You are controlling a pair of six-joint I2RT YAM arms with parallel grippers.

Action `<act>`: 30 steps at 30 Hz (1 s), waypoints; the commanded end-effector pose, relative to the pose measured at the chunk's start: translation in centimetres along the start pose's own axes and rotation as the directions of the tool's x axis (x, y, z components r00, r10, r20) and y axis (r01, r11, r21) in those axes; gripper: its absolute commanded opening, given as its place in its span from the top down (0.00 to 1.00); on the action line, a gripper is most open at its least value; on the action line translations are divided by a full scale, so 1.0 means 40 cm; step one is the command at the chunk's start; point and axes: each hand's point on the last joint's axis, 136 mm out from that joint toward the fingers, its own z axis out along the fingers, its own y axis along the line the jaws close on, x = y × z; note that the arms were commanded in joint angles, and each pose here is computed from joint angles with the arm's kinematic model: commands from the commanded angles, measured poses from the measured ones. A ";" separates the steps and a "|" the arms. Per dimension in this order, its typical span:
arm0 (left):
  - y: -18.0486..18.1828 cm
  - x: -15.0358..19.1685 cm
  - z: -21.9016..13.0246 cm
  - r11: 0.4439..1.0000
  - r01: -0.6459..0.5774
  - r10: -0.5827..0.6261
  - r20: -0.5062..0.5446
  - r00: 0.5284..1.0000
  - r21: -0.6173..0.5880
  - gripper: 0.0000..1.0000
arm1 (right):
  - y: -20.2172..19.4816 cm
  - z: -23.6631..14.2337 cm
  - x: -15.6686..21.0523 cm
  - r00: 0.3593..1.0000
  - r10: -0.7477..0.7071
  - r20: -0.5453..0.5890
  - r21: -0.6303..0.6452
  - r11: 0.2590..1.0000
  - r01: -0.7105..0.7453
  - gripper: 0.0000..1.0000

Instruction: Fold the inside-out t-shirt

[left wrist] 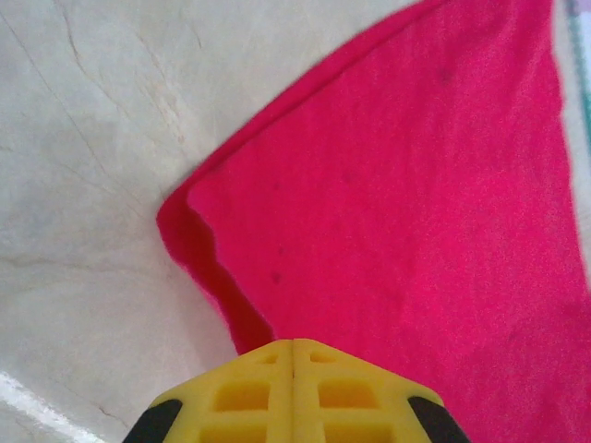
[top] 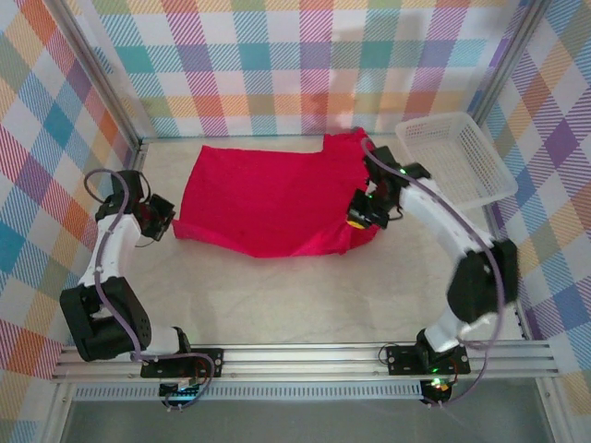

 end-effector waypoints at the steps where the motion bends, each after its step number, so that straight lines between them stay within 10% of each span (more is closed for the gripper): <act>1: 0.015 0.002 0.024 0.999 -0.024 0.023 -0.010 1.000 -0.048 1.00 | 0.087 0.051 -0.137 1.000 -0.019 0.011 -0.052 0.998 0.020 0.96; 4: 0.007 0.009 0.044 0.998 -0.029 0.027 -0.029 0.999 -0.051 1.00 | 0.149 0.111 -0.232 0.998 -0.064 -0.029 -0.037 0.997 0.063 0.89; 7: 0.007 0.019 0.055 0.997 -0.043 0.041 -0.046 0.998 -0.062 1.00 | 0.133 0.120 -0.226 0.993 -0.095 -0.073 0.058 0.993 0.100 0.48; 21: 0.010 0.065 0.103 0.996 -0.063 0.056 -0.103 0.993 -0.059 1.00 | 0.096 0.203 -0.135 0.997 -0.061 -0.040 -0.060 0.996 0.059 0.45; 30: 0.017 0.079 0.100 0.995 -0.077 0.070 -0.112 0.991 -0.063 1.00 | 0.054 0.241 -0.202 0.996 -0.085 -0.025 0.107 0.990 0.087 0.42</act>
